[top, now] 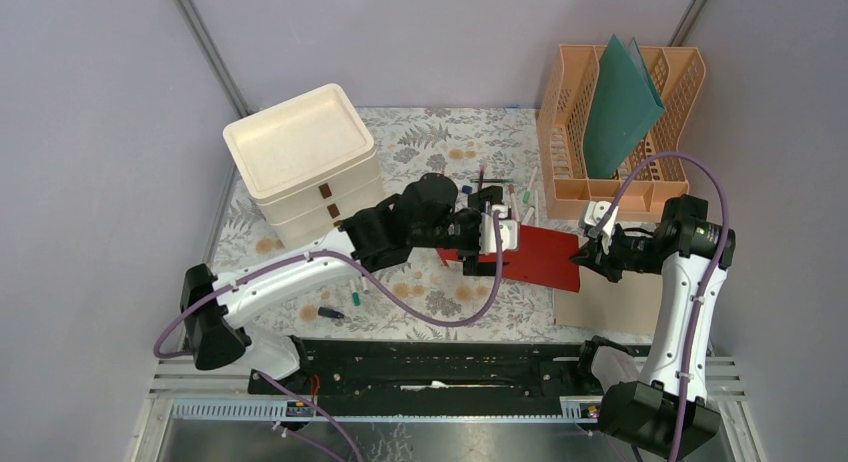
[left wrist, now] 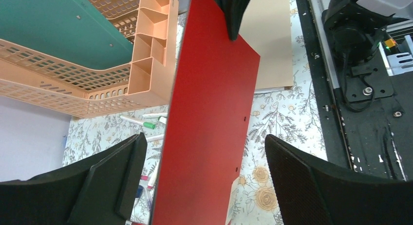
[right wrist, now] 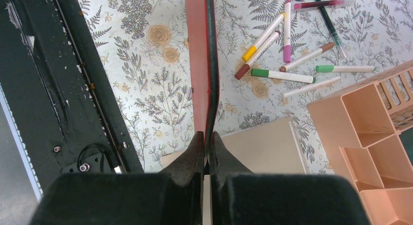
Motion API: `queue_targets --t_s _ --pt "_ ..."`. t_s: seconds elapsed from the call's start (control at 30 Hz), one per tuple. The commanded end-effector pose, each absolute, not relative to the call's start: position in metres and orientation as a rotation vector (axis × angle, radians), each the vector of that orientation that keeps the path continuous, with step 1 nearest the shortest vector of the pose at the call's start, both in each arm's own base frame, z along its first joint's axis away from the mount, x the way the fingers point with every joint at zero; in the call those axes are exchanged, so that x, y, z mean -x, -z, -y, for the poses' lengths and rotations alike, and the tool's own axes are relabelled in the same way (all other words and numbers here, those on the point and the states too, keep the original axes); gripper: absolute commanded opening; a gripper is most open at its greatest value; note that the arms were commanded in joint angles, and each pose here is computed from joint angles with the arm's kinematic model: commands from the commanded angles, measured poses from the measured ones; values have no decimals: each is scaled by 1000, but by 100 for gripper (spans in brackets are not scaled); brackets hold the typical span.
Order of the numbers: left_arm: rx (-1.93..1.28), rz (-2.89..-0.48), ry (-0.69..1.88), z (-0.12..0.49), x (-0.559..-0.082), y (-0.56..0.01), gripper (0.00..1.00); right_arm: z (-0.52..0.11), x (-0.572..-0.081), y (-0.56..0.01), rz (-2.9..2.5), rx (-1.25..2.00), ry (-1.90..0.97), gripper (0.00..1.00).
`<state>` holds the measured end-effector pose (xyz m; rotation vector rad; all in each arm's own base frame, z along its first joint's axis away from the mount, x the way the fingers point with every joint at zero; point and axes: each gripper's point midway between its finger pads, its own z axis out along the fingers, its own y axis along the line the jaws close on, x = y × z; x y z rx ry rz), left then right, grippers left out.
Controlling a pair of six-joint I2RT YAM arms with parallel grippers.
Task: Organize the desk
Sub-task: Pick up the folder from the folder.
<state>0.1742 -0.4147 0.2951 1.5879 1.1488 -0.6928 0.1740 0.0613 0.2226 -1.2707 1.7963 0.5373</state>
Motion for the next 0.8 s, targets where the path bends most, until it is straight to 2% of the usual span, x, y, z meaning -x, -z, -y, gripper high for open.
queue_targets --t_s 0.0,0.17,0.37,0.4,0.47,0.57,0.6,0.7,0.73,0.77 --pt "-1581 -1116 692 427 -196 -310 93 -66 -170 -229 -1775 1263 -544 0" --pt "-1638 -1175 693 431 -214 -295 78 -66 -170 -228 -1777 1263 -547 0" --pt "-1712 -1193 713 434 -210 -276 66 -66 -170 -227 -1781 1260 -557 0" --pt "-1715 -1193 716 434 -209 -275 57 -66 -170 -226 -1782 1259 -561 0" --pt "-1711 -1202 713 435 -211 -274 26 -66 -170 -226 -1784 1259 -562 0" --pt "-1697 -1221 705 434 -213 -275 3 -66 -169 -226 -1783 1257 -561 0" --pt "-1690 -1229 703 433 -213 -275 0 -67 -169 -227 -1784 1255 -561 0" --pt "-1664 -1261 714 429 -212 -278 0 -68 -168 -231 -1789 1234 -566 1" --pt "-1652 -1271 718 427 -211 -280 0 -69 -168 -233 -1789 1222 -569 7" --pt "-1632 -1283 727 424 -210 -283 0 -70 -168 -237 -1785 1211 -569 19"
